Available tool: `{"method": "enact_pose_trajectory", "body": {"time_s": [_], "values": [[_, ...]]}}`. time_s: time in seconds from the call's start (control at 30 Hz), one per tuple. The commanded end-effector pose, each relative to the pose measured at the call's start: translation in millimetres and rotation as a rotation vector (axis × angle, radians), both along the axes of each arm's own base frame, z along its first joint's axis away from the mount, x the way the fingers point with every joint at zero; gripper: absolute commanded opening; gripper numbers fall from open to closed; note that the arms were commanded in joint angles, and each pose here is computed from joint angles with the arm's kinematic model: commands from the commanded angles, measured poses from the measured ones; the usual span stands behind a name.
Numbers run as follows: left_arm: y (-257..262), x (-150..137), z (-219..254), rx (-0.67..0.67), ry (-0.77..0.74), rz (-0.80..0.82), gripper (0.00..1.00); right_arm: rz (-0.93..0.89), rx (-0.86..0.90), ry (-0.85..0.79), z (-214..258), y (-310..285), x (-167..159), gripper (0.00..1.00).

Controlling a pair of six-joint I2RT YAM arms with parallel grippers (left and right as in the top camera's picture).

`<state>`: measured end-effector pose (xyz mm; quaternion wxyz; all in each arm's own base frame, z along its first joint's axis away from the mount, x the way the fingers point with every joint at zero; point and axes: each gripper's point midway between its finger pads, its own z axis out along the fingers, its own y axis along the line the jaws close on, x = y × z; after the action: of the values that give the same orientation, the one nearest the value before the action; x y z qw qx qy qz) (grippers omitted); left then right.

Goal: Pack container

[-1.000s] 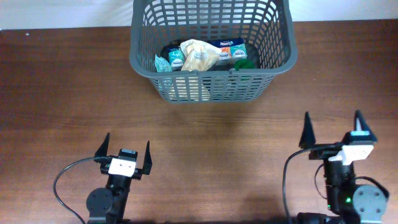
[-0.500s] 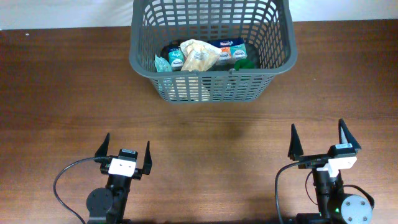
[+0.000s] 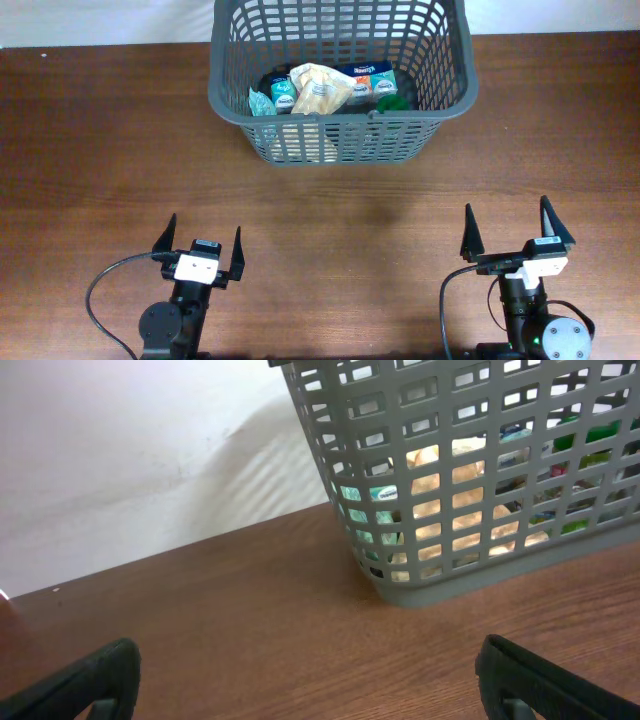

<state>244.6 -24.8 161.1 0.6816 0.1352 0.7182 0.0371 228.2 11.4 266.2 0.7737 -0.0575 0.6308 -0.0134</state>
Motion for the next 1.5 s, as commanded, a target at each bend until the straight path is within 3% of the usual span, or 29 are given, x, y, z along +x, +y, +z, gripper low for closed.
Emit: {"method": "enact_pose_trajectory", "body": {"time_s": [0.0, 0.93, 1.47], "values": [[1, 0, -2, 0.015, -0.002, -0.001, 0.99, 0.016, -0.008, 0.029, -18, 4, 4, 0.99], [1, 0, -2, 0.015, -0.002, -0.001, 0.99, 0.023, -0.004, 0.269, -108, 4, 17, 0.99], [1, 0, -2, 0.015, -0.002, -0.001, 0.99, 0.016, -0.004, 0.268, -108, 3, 17, 0.99]]}}
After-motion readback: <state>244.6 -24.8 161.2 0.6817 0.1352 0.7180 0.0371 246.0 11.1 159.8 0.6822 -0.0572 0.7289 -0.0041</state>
